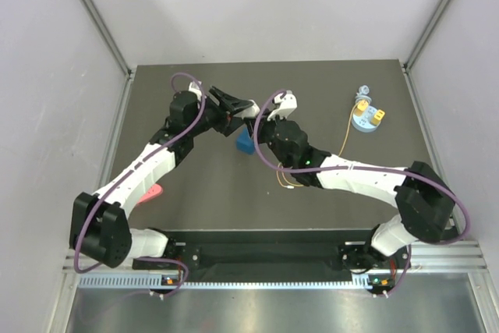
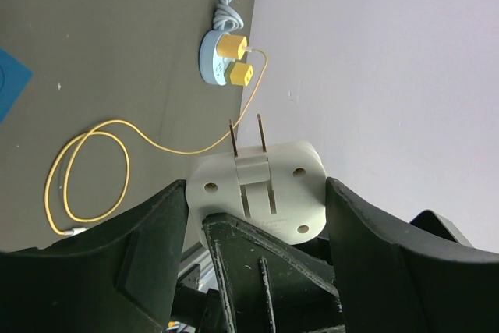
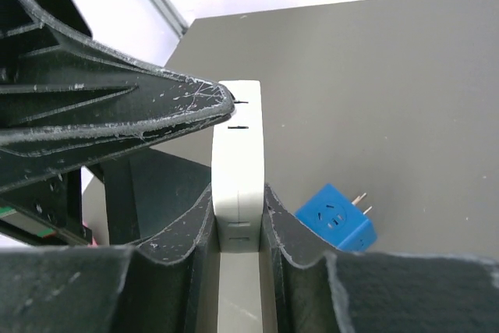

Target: Insert the plug

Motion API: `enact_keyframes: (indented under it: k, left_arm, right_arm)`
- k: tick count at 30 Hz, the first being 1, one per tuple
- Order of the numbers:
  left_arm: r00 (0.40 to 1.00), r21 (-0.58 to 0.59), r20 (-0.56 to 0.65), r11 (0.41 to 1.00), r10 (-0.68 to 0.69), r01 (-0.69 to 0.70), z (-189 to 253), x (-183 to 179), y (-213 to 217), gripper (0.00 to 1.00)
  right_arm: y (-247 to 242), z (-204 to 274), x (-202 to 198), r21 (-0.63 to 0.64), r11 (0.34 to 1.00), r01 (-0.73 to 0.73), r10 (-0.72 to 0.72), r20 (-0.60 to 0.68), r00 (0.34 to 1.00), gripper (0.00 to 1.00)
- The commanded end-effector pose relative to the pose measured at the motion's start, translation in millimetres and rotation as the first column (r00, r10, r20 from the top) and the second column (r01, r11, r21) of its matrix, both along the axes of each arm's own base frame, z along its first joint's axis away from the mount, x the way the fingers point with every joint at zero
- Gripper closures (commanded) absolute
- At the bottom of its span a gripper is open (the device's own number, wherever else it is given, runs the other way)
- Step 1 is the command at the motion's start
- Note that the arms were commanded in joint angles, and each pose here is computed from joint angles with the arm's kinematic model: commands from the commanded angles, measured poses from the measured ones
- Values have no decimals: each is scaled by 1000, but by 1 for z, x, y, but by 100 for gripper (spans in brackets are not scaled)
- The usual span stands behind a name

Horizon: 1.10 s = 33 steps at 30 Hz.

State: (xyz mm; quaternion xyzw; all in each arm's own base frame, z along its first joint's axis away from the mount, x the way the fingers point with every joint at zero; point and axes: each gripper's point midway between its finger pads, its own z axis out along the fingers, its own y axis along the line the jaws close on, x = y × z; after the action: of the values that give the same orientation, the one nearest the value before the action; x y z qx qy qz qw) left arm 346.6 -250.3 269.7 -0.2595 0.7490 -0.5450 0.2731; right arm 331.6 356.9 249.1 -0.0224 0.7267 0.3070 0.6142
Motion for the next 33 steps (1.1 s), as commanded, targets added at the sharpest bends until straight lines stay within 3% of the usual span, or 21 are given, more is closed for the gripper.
enact_keyframes:
  k: [1, 5, 9, 12, 16, 19, 23, 24, 27, 28, 30, 33]
  left_arm:
    - [984, 13, 144, 995, -102, 101, 33, -16, -7, 28]
    - [974, 47, 189, 992, -126, 119, 37, -25, -5, 7]
    - [948, 102, 265, 983, -174, 152, 46, -36, -3, 5]
    - [893, 205, 357, 956, -274, 211, 50, -49, -4, 11]
    - [763, 437, 482, 873, -431, 217, 49, -58, 4, 16]
    - [666, 548, 522, 808, -533, 217, 53, -62, 5, 16]
    - [473, 552, 574, 743, -668, 380, 61, -85, -14, 18]
    - [401, 531, 582, 704, -707, 472, 61, -100, -19, 19]
    - [327, 482, 609, 664, -723, 571, 69, -110, -27, 26]
    - [349, 449, 603, 667, -717, 595, 71, -112, -28, 27]
    - [293, 451, 654, 670, -698, 589, 78, -116, -30, 28]
    - [284, 448, 655, 662, -701, 600, 78, -120, -31, 31]
  right_arm:
    - [-19, 39, 3, 99, 995, 21, -27, 63, 998, 100]
    - [-35, 37, 4, 90, 995, 32, -38, 58, 998, 100]
    - [-46, 33, 2, 63, 998, -19, 17, 38, 999, 100]
    - [-54, 30, -7, 35, 994, -106, 105, 34, 994, 100]
    - [-67, 38, -36, 7, 960, -278, 278, 58, 959, 100]
    - [-65, 38, -69, -5, 897, -441, 441, 56, 896, 100]
    - [-61, 34, -103, -11, 816, -577, 577, 42, 815, 100]
    - [-60, 34, -108, 2, 802, -597, 597, 40, 802, 100]
    - [-57, 34, -126, 14, 747, -665, 663, 47, 747, 100]
    - [-57, 34, -128, 16, 740, -673, 672, 46, 740, 100]
    - [-56, 34, -134, 21, 720, -694, 693, 45, 720, 100]
    - [-53, 33, -140, 31, 696, -718, 716, 47, 696, 100]
